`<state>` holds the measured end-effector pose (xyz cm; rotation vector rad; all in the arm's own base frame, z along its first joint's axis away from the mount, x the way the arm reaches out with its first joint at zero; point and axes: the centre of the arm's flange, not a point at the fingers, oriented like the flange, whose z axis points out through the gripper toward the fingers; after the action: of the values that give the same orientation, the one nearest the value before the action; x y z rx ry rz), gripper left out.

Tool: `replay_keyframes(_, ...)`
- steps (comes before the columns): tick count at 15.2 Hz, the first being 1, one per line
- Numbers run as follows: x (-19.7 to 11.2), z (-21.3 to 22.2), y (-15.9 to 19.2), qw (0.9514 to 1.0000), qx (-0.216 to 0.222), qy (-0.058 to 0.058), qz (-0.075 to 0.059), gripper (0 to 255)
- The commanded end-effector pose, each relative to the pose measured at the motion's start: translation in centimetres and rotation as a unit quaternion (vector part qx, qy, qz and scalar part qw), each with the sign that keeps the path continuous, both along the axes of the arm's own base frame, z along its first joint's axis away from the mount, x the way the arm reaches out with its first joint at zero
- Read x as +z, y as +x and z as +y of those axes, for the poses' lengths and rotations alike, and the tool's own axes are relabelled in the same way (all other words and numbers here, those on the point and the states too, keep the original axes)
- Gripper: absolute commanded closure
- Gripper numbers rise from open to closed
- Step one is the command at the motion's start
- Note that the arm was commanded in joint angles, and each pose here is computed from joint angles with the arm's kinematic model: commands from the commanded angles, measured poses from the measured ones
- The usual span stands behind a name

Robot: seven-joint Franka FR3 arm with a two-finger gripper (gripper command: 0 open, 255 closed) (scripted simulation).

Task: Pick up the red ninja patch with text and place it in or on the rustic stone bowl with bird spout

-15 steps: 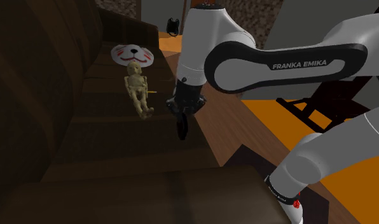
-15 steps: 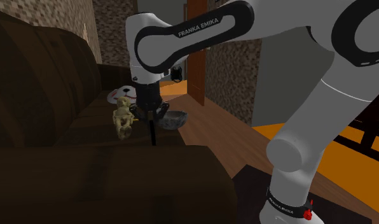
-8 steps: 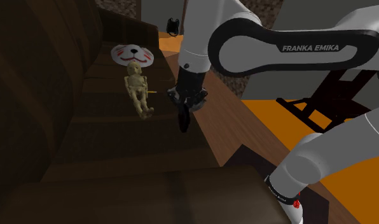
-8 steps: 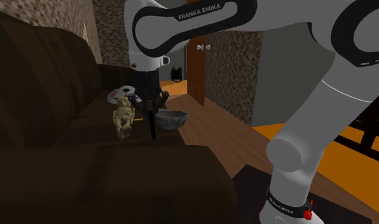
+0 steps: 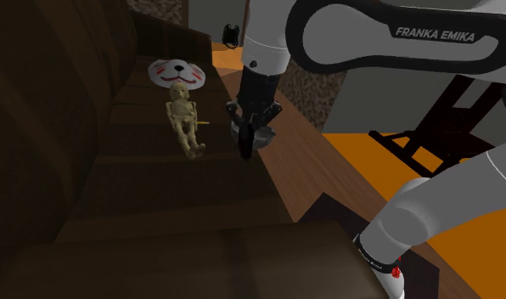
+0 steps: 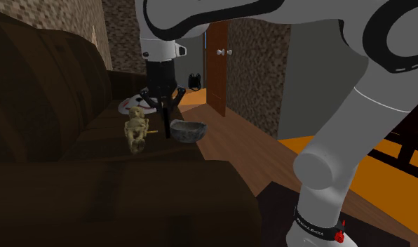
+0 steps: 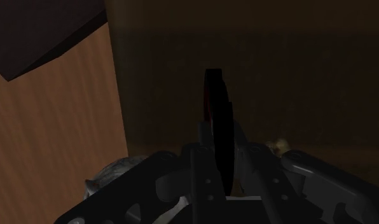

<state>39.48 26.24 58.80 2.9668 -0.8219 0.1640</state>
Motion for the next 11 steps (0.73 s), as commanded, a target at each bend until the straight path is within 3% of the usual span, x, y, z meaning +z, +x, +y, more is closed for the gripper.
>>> replay_keyframes(1, 1.1, 0.0, -0.1, 1.0, 0.0, 0.0, 0.0, 255)
replay_keyframes(11, 5.9, -1.0, 0.7, 1.0, 0.0, 0.0, 0.0, 255)
